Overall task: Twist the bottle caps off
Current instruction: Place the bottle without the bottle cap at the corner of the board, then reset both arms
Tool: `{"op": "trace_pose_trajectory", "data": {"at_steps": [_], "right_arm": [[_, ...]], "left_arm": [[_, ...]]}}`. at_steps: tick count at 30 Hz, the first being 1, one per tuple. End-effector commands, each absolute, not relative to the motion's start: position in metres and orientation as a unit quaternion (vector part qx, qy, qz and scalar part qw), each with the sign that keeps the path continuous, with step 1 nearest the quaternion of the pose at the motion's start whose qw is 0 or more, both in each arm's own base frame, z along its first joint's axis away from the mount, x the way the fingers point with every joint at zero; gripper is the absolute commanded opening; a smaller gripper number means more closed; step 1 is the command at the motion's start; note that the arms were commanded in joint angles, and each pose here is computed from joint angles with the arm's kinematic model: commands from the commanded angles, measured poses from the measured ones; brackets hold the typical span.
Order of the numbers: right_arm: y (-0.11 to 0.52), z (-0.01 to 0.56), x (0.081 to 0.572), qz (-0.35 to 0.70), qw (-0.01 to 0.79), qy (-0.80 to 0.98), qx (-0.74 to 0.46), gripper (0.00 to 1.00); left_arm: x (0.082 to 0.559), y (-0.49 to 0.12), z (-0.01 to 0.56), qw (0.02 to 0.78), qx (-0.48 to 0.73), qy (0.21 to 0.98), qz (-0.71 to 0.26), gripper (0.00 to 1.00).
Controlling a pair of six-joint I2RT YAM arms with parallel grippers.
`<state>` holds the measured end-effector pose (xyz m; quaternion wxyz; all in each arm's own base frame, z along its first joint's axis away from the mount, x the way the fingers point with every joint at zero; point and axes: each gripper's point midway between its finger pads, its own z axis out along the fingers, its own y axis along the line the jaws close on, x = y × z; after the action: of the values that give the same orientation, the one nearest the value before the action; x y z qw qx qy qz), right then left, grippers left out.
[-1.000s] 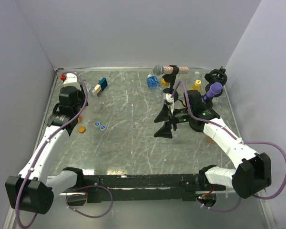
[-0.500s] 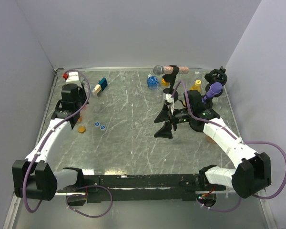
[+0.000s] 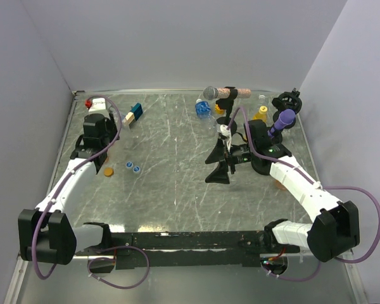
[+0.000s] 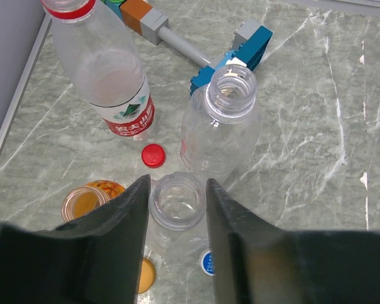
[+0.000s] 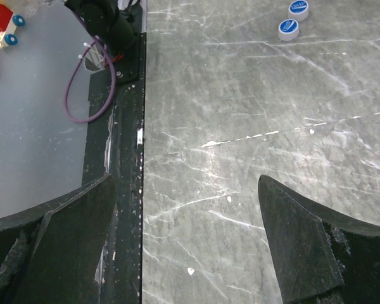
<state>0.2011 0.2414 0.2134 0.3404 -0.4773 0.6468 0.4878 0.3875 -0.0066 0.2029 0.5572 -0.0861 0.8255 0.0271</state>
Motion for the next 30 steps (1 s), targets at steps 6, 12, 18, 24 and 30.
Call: {"op": "trace_pose_trajectory", "data": {"at_steps": [6,12,18,24,30], "right_arm": [[0.241,0.225,0.205,0.489,0.361,0.624,-0.491,0.99],[0.238,0.226,0.206,0.481,0.366,0.623,-0.496,0.99],[0.233,0.232,0.197,0.468,0.387,0.597,-0.524,0.99],[0.222,0.247,0.191,0.425,0.397,0.604,-0.545,0.99],[0.193,0.278,0.197,0.327,0.424,0.674,-0.509,0.99]], "left_arm": [[0.382,-0.005,0.237,0.585,-0.102,0.804,0.013,0.77],[0.372,-0.006,0.266,0.597,-0.106,0.795,0.002,0.88],[0.347,-0.010,0.310,0.628,-0.106,0.771,-0.024,0.97],[0.319,-0.040,0.341,0.637,-0.083,0.757,-0.116,0.97],[0.291,-0.082,0.352,0.639,-0.026,0.732,-0.236,0.97]]}}
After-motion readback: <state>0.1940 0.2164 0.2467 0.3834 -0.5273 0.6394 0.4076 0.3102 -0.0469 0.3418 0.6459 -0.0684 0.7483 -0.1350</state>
